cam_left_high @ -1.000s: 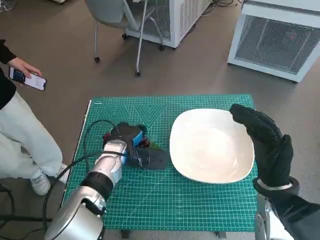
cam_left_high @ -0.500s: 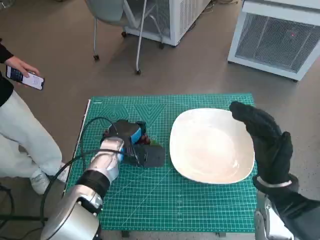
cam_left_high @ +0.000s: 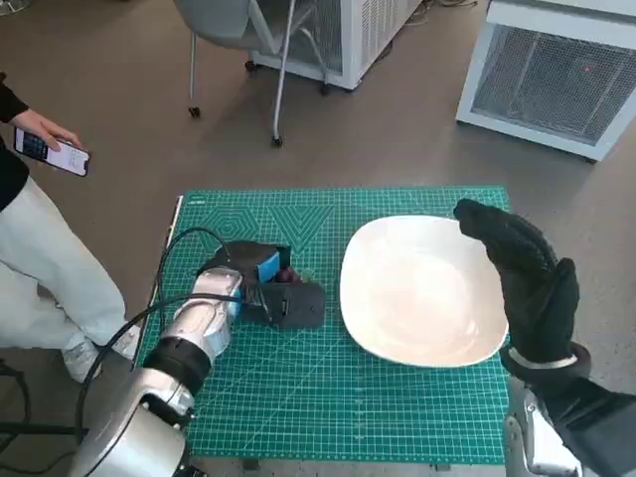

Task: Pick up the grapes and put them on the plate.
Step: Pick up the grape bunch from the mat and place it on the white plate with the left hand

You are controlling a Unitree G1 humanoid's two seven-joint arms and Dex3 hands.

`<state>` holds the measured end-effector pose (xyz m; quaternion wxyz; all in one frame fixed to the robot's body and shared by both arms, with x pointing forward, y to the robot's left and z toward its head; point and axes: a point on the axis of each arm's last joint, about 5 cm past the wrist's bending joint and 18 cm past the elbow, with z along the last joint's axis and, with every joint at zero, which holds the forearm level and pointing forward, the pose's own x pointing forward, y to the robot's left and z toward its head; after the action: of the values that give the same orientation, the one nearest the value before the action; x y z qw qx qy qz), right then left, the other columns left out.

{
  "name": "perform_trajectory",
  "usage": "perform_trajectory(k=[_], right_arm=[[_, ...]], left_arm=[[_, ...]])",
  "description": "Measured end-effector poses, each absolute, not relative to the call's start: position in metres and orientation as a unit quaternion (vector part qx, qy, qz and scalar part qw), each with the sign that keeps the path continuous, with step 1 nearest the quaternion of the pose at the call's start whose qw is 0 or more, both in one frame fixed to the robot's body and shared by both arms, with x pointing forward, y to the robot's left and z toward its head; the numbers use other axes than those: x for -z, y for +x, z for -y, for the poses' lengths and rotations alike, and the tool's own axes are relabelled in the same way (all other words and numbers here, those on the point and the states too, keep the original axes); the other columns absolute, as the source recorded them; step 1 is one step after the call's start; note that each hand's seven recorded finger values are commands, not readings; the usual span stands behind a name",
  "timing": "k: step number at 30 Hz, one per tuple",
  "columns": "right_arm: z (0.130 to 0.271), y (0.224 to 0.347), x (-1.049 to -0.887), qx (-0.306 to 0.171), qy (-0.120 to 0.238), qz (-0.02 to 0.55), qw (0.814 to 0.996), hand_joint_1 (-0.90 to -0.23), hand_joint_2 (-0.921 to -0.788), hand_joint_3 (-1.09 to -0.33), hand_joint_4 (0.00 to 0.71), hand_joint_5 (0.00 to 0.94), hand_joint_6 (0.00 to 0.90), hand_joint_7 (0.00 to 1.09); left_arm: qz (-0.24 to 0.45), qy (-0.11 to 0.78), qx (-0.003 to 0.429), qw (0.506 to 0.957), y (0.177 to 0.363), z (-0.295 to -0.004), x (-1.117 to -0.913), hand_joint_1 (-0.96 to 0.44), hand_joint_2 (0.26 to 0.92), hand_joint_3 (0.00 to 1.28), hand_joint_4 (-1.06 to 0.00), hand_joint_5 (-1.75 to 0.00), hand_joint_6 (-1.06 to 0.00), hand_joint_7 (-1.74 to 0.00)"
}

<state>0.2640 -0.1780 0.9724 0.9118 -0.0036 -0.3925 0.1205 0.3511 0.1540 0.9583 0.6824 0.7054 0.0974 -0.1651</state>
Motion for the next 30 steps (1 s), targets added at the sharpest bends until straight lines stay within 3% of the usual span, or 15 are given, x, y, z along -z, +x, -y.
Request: perform_trajectory(k=[2,8,11,30], right_arm=[[0.178,0.264,-0.972,-0.121,-0.002,0.393,0.912,-0.531,-0.921,-0.596,0.386,0.005,0.048,0.6],[0.177,0.265,-0.973,-0.123,-0.001,0.396,0.91,-0.531,-0.921,-0.596,0.386,0.004,0.048,0.6],[0.176,0.266,-0.974,-0.124,0.0,0.397,0.909,-0.531,-0.921,-0.596,0.386,0.004,0.048,0.6],[0.176,0.269,-0.973,-0.129,0.004,0.398,0.908,-0.53,-0.921,-0.596,0.389,0.005,0.048,0.6]], left_arm=[[-0.09,0.706,0.165,0.682,0.351,-0.155,-0.96,0.0,0.92,0.31,-0.38,-1.48,-0.38,-1.45],[-0.069,0.708,0.165,0.683,0.349,-0.155,-0.969,0.0,0.921,0.26,-0.42,-1.58,-0.51,-1.16],[-0.059,0.708,0.163,0.684,0.348,-0.155,-0.975,0.0,0.921,0.24,-0.43,-1.59,-0.54,-1.11],[-0.012,0.7,0.157,0.697,0.339,-0.161,-0.999,0.0,0.921,0.26,-0.41,-1.63,-0.51,-1.12]])
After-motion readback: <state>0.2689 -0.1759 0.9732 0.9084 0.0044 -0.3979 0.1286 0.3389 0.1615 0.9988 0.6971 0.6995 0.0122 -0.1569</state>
